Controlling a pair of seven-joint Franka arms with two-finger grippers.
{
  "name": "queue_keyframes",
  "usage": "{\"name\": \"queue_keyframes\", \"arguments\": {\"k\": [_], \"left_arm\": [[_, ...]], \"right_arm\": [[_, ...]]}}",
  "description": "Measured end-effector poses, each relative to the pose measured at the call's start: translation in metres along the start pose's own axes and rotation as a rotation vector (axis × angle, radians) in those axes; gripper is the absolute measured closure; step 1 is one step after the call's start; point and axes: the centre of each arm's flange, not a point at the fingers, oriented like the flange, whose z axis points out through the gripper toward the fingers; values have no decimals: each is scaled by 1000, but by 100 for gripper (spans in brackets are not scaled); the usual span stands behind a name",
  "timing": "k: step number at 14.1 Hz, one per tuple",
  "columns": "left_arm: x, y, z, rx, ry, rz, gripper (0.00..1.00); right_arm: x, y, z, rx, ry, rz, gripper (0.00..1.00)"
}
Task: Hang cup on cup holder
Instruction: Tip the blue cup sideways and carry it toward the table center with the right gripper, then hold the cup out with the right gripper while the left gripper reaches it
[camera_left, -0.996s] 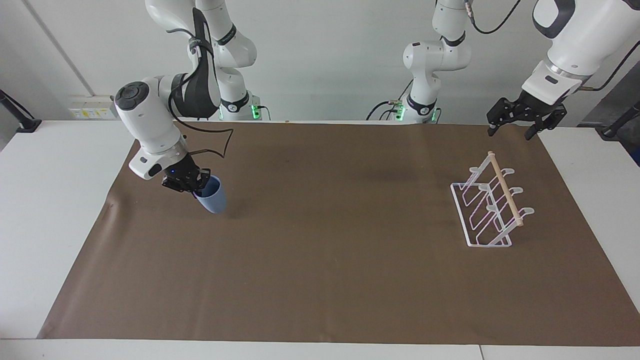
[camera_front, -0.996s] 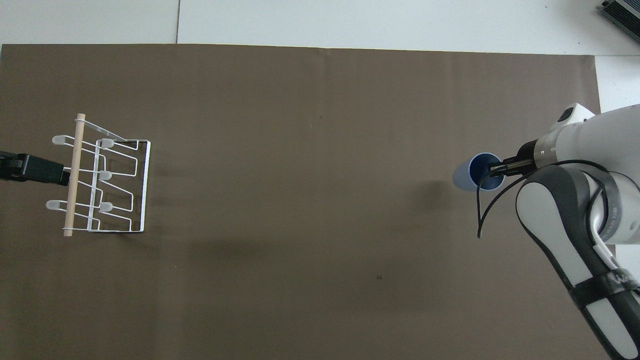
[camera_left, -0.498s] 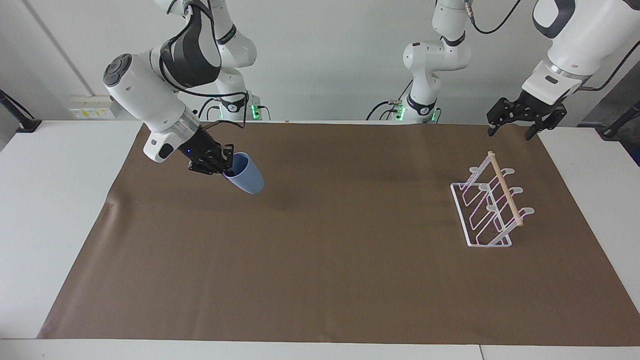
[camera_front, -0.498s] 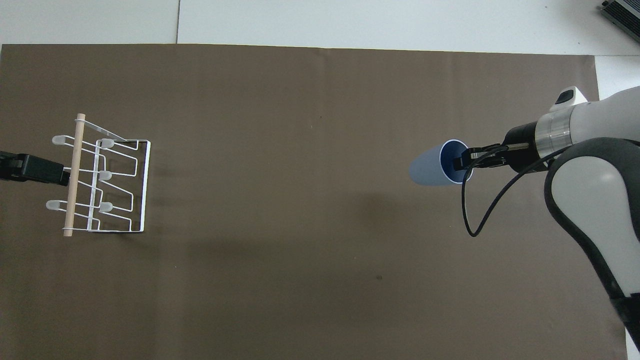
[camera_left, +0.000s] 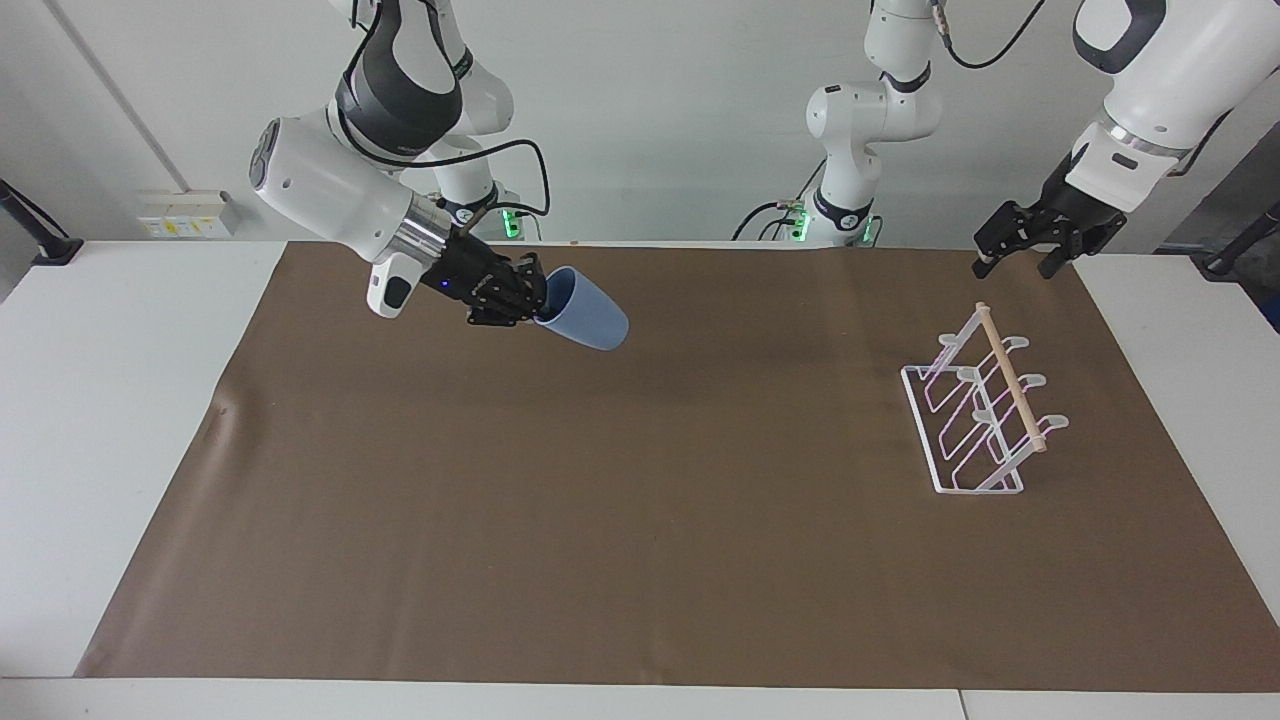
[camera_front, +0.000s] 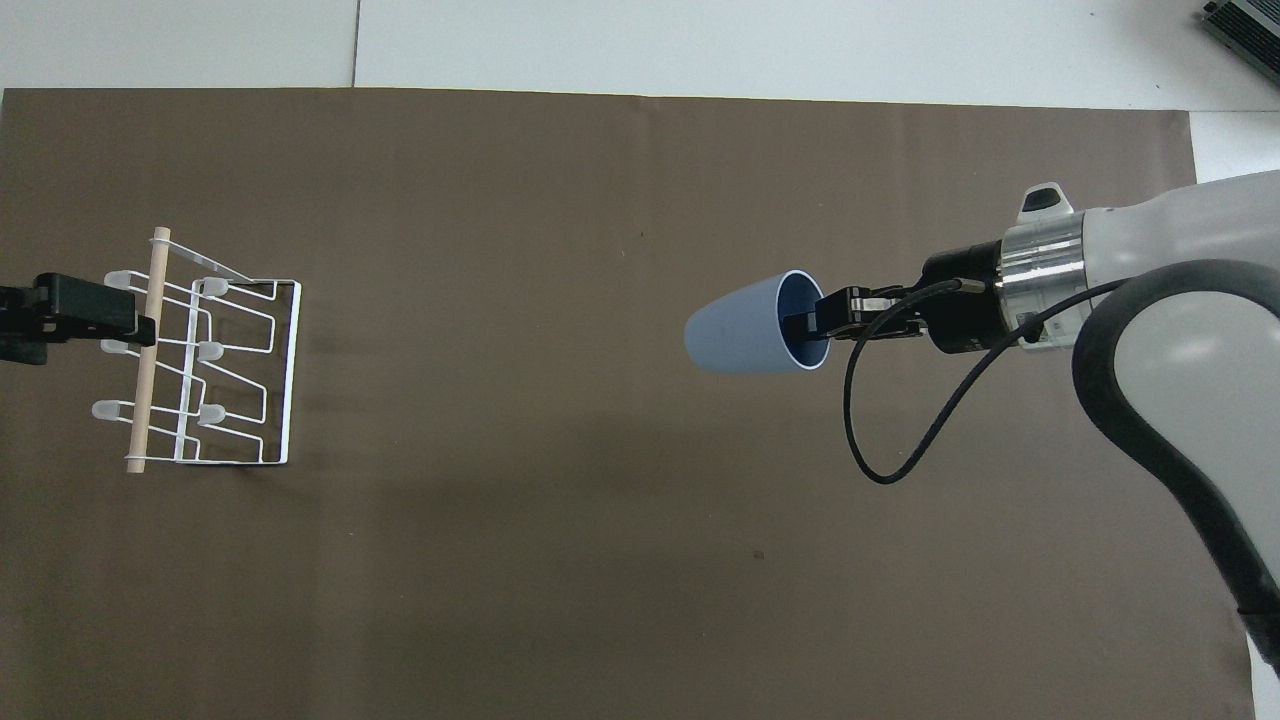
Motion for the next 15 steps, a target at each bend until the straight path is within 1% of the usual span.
{"name": "queue_keyframes", "arguments": {"k": [3,5,7,8,10,12,14,15], "left_arm": [[-4,52,2,-79,-18,-217,0],[-6,88,-2,-143,-44,-380,0],[-10,119,-8,-185,-72,-534,0],[-12,136,-11,-203,-83,-627,0],[-15,168,-14,-264,-96,-837,0],[-22,198,-14,-309,-120,-1013,0],[-40,233,-11,-325,-158,-1144,0],[-50,248,-9,-317,-179,-1193,0]], "right_arm": [[-5,-28,15,218,-30,47,96],[-8,-38,24,309,-41,73,96],[-13,-40,38,359,-59,101,96],[-15,-39,45,377,-69,115,96],[-21,-39,61,431,-89,149,96],[-26,-39,75,477,-105,181,96],[-29,-39,86,496,-116,203,96],[-31,-40,91,502,-121,211,96]]}}
